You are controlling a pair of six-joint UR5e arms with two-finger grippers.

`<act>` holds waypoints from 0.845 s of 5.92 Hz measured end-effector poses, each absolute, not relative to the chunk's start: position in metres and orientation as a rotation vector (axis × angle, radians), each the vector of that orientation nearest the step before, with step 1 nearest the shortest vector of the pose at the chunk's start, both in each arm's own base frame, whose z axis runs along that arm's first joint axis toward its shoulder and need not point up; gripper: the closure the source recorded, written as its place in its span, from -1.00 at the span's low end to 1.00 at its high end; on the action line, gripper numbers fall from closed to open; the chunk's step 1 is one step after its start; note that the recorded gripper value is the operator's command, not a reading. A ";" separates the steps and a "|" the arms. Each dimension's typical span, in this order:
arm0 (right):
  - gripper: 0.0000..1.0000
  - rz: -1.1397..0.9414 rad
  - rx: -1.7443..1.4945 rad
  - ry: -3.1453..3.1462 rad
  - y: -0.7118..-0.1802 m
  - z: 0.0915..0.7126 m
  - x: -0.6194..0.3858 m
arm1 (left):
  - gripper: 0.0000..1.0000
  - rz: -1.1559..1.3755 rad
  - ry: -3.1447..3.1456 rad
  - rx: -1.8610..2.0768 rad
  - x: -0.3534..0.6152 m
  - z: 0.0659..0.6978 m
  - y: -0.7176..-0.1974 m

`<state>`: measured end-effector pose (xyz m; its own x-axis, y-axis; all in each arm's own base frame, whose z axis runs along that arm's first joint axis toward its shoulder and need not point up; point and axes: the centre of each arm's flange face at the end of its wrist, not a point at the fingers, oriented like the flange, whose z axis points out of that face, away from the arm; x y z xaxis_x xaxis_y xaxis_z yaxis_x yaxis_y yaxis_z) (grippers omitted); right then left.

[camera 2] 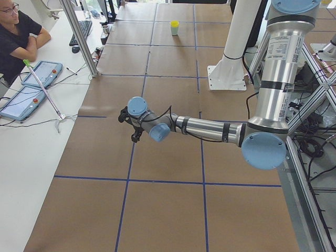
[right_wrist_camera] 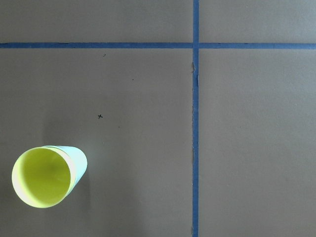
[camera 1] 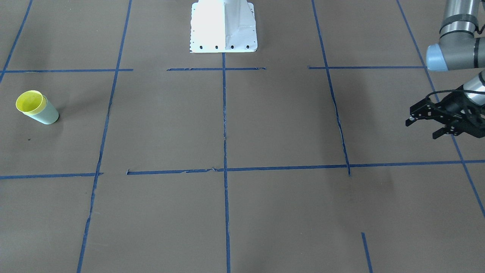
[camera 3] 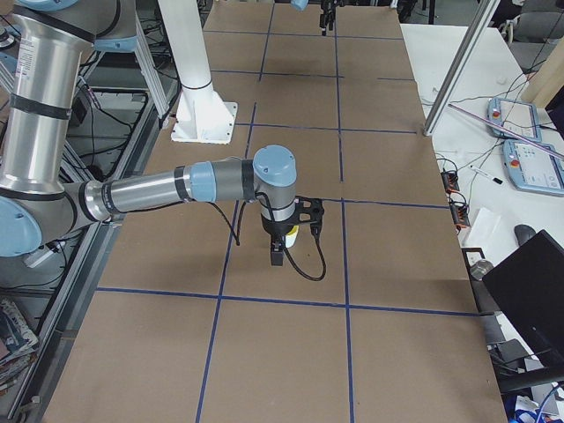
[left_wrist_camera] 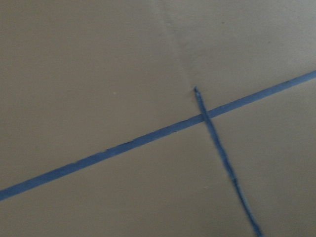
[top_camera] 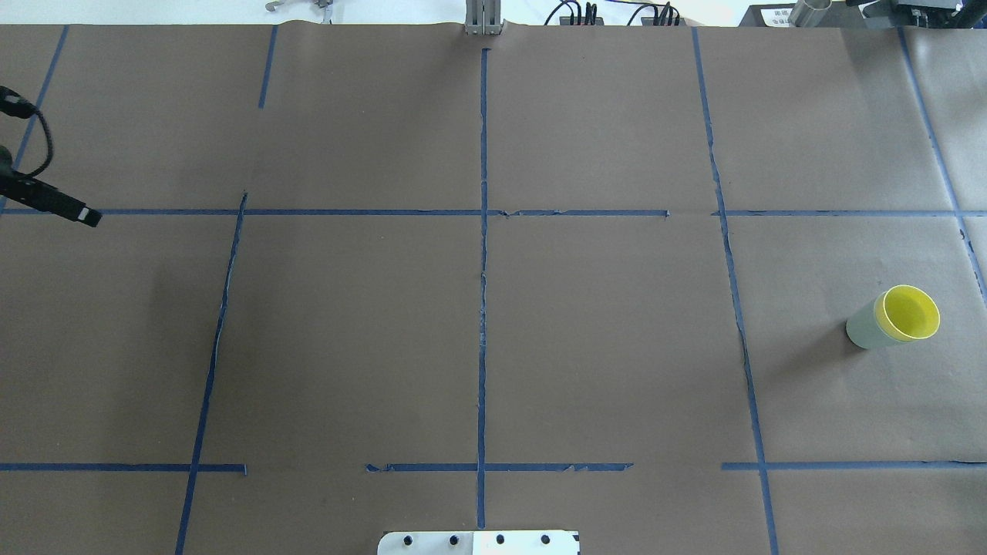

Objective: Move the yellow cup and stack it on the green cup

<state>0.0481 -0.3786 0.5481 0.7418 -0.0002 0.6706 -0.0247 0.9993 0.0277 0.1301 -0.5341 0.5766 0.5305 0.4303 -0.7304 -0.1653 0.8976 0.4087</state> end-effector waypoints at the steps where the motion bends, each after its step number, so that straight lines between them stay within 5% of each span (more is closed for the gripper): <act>1: -1.00 0.005 0.038 -0.732 -0.378 0.550 0.049 | -0.99 0.361 0.928 0.311 0.101 0.598 -0.532; 5: -1.00 0.010 0.019 -0.732 -0.380 0.560 0.049 | -0.99 0.309 0.786 0.283 -0.027 0.667 -0.499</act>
<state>0.0491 -0.3799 0.5599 0.7435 0.0030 0.6687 -0.0160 0.9998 0.0133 -0.0269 -0.4991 0.6667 0.6662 0.3737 -0.6454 -0.1652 0.9178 0.3609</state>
